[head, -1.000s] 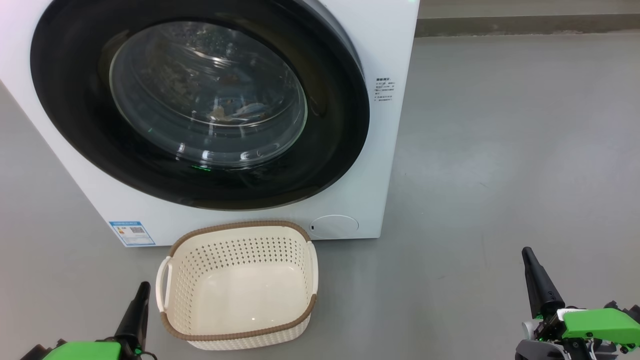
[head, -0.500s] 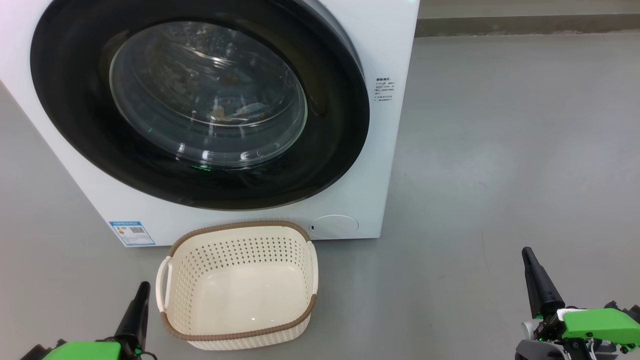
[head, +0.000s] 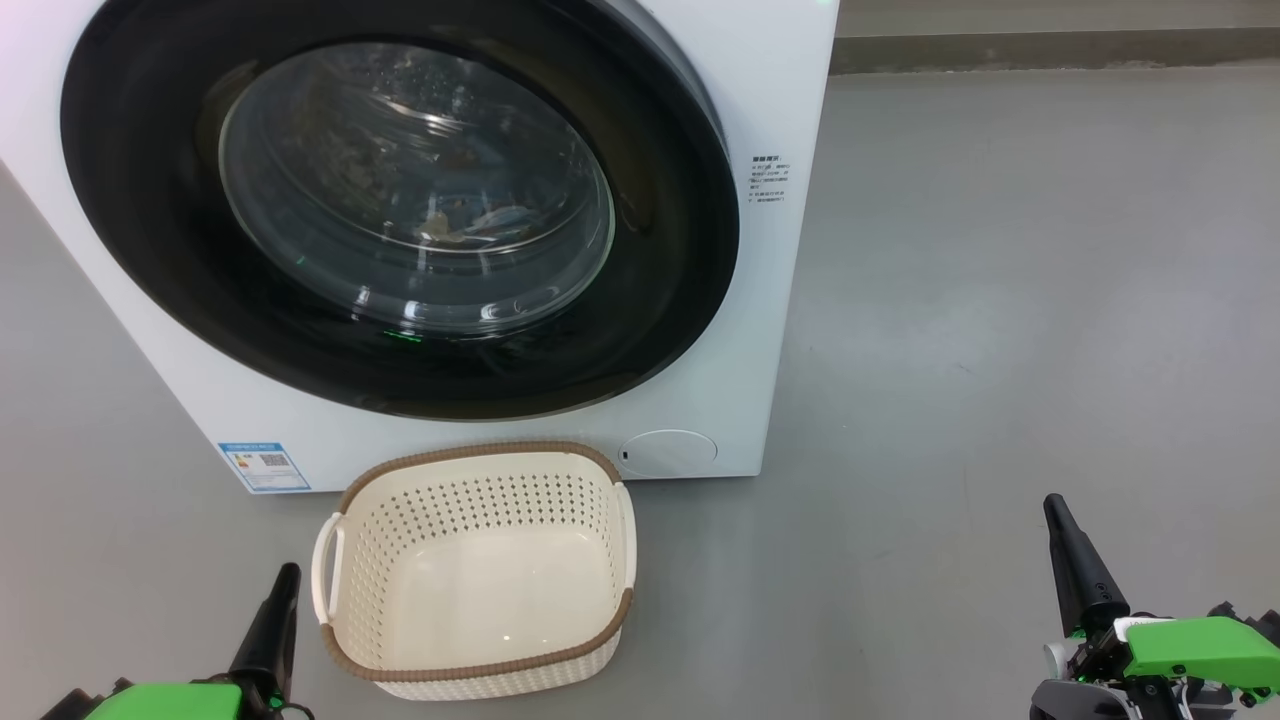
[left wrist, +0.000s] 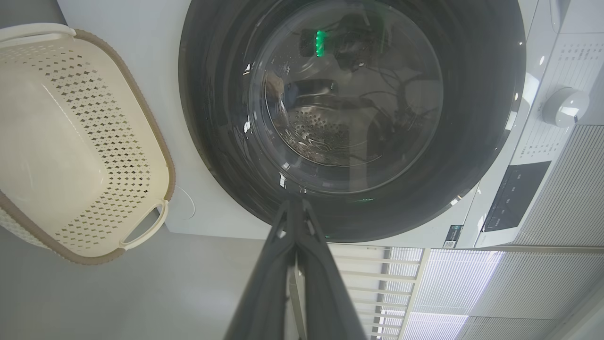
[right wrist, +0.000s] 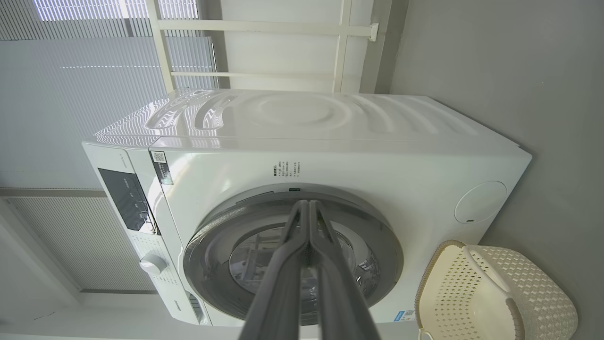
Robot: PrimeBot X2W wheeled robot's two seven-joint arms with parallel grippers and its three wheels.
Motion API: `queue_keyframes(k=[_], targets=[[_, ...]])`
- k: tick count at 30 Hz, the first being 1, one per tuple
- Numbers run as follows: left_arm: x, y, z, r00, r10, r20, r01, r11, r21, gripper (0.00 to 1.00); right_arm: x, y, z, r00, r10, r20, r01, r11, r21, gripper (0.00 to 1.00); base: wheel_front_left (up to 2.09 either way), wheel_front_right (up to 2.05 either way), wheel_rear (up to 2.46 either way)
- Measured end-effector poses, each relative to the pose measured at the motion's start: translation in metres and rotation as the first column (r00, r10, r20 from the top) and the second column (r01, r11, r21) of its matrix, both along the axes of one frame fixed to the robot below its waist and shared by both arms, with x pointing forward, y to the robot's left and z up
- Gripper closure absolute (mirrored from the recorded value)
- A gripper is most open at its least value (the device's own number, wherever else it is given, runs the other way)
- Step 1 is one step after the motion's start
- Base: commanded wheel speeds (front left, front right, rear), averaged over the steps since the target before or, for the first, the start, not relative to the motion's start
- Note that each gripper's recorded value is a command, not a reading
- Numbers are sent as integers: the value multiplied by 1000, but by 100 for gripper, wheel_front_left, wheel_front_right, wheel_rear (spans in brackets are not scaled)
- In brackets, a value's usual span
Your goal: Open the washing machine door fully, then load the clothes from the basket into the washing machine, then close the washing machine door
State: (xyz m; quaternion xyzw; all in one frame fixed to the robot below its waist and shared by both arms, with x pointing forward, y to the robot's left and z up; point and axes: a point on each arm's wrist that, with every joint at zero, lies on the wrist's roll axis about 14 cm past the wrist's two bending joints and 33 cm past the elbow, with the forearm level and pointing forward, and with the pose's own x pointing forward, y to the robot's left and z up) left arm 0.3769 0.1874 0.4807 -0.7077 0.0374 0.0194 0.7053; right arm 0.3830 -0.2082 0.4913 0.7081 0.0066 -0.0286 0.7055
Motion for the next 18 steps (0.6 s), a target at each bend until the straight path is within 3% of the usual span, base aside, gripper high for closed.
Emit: queue_keyframes(k=[18], targets=[[0,0,0,1000,0,0,0,1000,0,100,0,0,0,1000,0,0,0,1000,0,100,0,0,0]])
